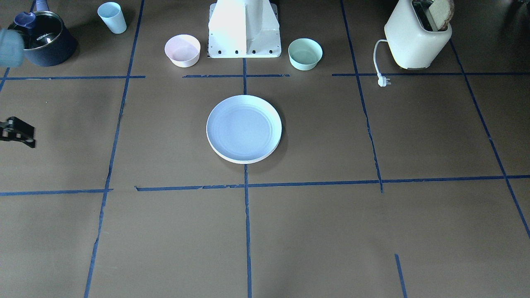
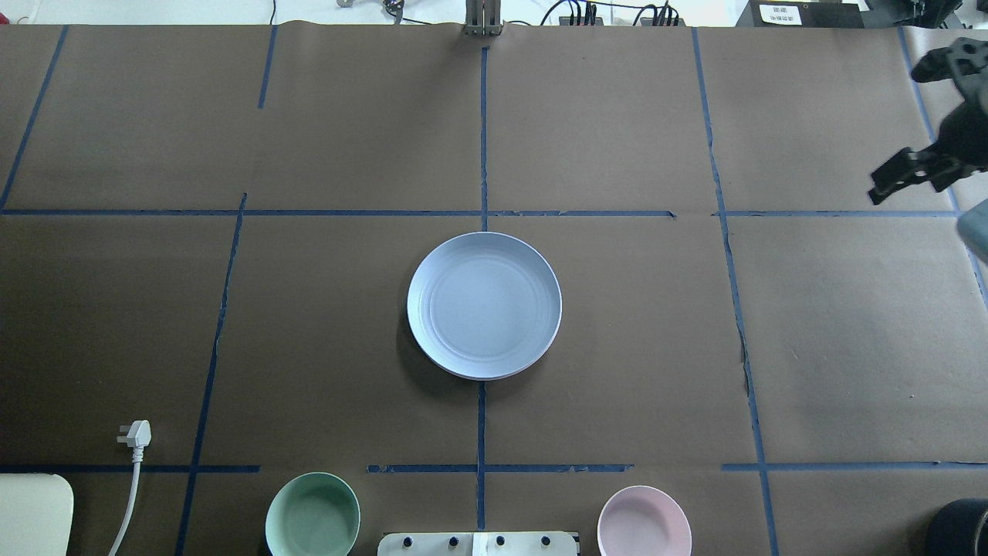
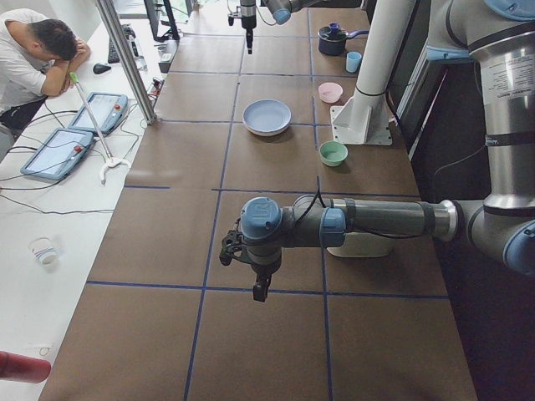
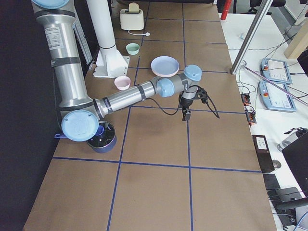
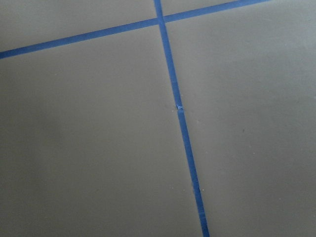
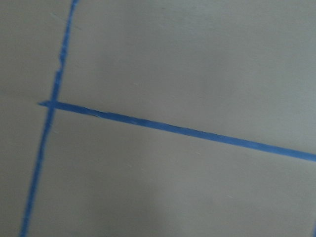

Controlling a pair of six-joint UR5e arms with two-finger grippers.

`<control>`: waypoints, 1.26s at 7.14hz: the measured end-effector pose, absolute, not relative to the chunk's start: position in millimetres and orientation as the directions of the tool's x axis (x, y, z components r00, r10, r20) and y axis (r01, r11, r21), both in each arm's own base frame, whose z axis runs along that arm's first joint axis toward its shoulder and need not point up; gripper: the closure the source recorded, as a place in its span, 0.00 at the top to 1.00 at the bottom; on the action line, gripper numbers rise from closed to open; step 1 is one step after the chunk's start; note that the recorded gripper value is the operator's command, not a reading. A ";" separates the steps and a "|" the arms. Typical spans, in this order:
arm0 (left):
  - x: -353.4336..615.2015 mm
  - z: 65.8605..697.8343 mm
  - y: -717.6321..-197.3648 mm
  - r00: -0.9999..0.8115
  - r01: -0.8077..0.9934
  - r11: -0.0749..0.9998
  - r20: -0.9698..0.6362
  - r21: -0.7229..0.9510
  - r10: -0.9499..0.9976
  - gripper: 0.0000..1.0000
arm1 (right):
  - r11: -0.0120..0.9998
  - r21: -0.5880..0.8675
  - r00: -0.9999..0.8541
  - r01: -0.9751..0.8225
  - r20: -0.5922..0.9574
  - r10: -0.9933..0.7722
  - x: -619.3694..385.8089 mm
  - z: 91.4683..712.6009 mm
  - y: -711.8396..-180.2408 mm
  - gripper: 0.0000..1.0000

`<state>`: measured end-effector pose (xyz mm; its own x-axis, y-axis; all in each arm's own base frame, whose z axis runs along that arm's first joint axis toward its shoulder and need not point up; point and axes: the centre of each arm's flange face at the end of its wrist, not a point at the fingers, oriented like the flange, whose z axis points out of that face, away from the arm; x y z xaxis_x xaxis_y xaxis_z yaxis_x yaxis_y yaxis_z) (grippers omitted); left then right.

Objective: Stack three plates with pink and blue

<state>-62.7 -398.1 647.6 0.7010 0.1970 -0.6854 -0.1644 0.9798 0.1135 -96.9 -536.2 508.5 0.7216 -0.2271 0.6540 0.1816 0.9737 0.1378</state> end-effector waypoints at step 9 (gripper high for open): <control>-65.3 658.3 -389.5 0.705 -0.165 0.982 -0.685 0.093 0.183 1.00 | 0.982 0.042 0.719 0.183 0.675 -0.163 55.0 646.9 -406.3 1.00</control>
